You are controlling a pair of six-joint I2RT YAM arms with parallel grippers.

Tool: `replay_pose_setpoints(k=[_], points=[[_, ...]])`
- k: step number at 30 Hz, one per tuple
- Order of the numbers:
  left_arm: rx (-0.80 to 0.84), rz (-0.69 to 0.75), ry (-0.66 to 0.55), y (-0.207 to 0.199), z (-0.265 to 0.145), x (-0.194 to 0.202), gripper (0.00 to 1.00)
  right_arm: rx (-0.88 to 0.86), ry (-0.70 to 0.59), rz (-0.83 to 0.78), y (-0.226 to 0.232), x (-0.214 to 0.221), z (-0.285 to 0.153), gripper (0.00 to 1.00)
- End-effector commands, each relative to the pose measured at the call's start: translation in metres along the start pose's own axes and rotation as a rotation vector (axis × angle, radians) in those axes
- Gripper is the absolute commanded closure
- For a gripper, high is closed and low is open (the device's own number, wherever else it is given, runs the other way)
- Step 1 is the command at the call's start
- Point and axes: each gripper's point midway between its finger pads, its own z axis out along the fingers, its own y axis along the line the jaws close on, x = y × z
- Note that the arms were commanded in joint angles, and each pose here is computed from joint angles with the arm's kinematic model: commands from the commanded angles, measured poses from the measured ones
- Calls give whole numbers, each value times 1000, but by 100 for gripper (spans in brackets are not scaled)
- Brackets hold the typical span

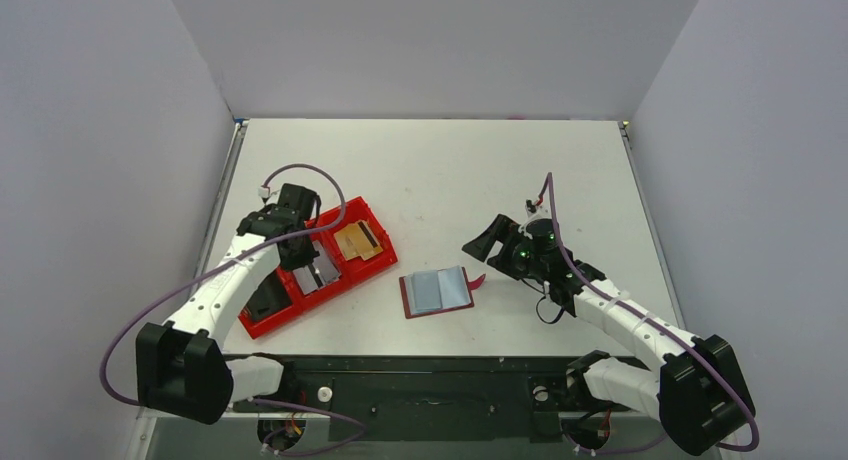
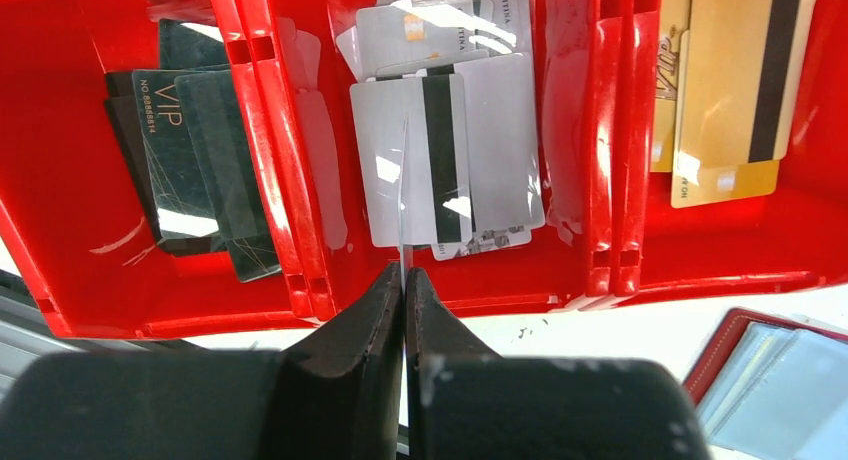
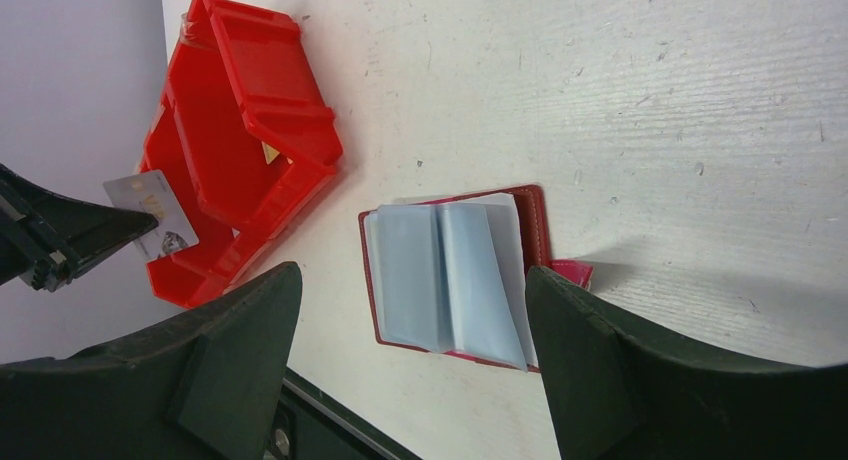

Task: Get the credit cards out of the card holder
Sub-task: Place the credit card in the storage box.

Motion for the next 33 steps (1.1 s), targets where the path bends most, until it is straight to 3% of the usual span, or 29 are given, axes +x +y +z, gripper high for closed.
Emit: replay_pose_setpoints(k=[1, 11, 12, 15, 17, 25, 33], points=[[-19, -13, -56, -2, -2, -22, 100, -32, -30, -25, 7, -4, -2, 22], [-52, -23, -29, -4, 16, -15, 98, -32, -31, -26, 5, -3, -4, 22], [-52, -23, -27, -4, 17, -14, 96, -32, -32, -27, 5, -3, -4, 22], [-34, -27, -28, -8, 17, -15, 70, -30, -31, -26, 5, -3, -4, 22], [-17, -28, -34, -10, 16, -16, 64, -31, -31, -26, 6, -3, -4, 22], [63, -25, -62, -22, 3, -26, 54, 3, -25, -50, 3, -3, -5, 22], [293, -21, -72, -56, -20, -27, 48, 102, -30, -181, 16, 5, -4, 22]])
